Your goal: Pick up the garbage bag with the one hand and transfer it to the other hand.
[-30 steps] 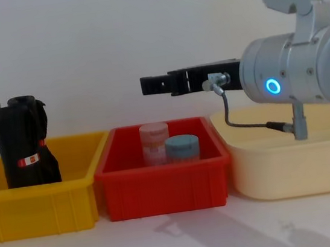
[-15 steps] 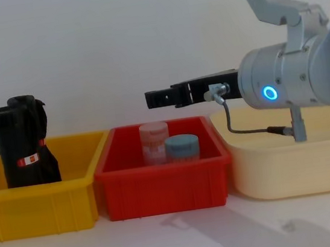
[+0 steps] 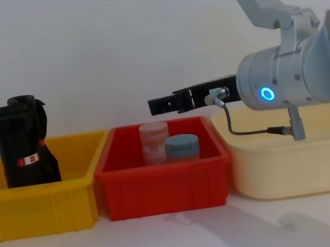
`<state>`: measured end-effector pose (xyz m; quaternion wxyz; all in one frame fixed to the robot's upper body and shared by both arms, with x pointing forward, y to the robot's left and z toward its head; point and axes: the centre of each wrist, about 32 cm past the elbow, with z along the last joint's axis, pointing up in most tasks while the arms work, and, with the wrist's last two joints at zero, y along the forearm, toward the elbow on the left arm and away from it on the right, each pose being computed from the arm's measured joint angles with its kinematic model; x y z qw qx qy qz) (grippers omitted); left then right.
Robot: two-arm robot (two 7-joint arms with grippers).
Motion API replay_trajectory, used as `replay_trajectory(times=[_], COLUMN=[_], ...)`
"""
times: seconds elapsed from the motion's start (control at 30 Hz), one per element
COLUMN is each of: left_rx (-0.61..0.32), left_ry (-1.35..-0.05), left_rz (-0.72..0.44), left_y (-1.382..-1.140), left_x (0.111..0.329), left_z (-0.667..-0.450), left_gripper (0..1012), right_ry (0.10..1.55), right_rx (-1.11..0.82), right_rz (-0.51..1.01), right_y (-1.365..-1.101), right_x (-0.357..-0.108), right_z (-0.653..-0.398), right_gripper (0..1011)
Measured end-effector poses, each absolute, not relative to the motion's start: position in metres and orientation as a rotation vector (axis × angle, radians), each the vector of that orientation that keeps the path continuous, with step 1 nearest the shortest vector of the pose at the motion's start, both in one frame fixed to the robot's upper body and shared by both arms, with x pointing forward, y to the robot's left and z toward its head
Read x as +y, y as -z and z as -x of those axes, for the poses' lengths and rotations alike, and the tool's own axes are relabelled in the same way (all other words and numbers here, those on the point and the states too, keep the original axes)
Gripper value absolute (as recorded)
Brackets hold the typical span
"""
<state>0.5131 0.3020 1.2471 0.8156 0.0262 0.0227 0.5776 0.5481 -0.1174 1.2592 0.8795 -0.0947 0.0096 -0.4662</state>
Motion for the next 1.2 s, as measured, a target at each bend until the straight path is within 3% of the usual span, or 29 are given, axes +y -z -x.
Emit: replay_trajectory(times=[0.77, 1.2], left_rx=[0.067, 0.066], left_ry=[-1.164, -1.155], left_rz=[-0.060, -0.060], left_y=[-1.245, -1.245], left_x=[0.292, 0.291], left_z=[-0.537, -0.541], left_gripper=[1001, 1001], right_ry=[0.969, 0.940], right_rx=[0.042, 0.042], right_rz=[0.263, 0.299], right_y=[-1.255, -1.251], right_x=[-0.118, -0.105], right_z=[-0.559, -0.565], right_gripper=[1000, 1000])
